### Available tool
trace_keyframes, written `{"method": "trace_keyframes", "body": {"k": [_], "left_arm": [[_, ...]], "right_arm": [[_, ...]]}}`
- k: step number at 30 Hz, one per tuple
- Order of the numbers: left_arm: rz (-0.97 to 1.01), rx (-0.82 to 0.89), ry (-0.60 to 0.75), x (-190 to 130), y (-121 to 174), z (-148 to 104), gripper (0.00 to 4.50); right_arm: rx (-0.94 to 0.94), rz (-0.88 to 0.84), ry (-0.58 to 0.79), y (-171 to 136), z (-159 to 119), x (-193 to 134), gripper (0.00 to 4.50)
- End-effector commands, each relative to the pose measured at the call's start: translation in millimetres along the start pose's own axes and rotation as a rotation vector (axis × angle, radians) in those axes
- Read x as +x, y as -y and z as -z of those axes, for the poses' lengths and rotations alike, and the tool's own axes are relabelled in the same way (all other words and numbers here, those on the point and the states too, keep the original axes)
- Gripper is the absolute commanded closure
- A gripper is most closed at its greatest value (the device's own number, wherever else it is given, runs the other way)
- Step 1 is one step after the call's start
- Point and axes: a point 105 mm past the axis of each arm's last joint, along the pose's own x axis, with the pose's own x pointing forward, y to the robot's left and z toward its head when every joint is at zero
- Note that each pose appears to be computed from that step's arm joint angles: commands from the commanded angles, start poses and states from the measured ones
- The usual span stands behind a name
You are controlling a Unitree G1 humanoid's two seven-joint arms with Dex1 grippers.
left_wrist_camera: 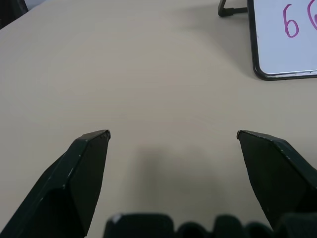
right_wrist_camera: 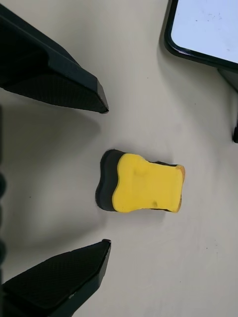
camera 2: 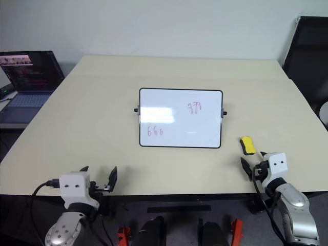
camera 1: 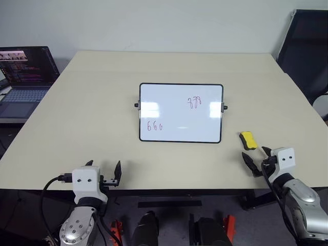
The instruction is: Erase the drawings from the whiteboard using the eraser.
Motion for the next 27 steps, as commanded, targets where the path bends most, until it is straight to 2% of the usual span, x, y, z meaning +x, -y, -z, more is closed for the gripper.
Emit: {"method": "trace_keyframes", "body": {"k": [1, 6, 11, 15, 17, 20, 27], "left_arm": [[-0.005, 0.014, 0.034, 2, -3, -4, 0.0], [-0.005, 0.004, 0.053, 6, -17, -1, 0.0], [0.131, 0.05, 0.105, 10, -20, -15, 0.0], [0.442, 0.113, 0.173, 5, 4, -43, 0.0], [0.548, 0.146, 0.176, 8, 5, -50, 0.0], [0.685, 0.206, 0.217, 20, 12, -78, 0.0], [1.087, 0.333, 0.267, 32, 60, -123, 0.0]], "right_arm": [[-0.006, 0.013, 0.036, 4, -12, -3, 0.03], [-0.016, 0.024, -0.003, -1, -8, -6, 0.03], [0.011, -0.008, 0.042, -15, -30, -3, 0.03], [0.056, -0.087, 0.003, -26, -46, 4, 0.03], [0.089, -0.121, -0.005, -32, -53, 8, 0.03], [0.11, -0.071, -0.003, -19, -67, 11, 0.03], [0.11, 0.076, -0.049, 2, -92, 25, 0.03]]}}
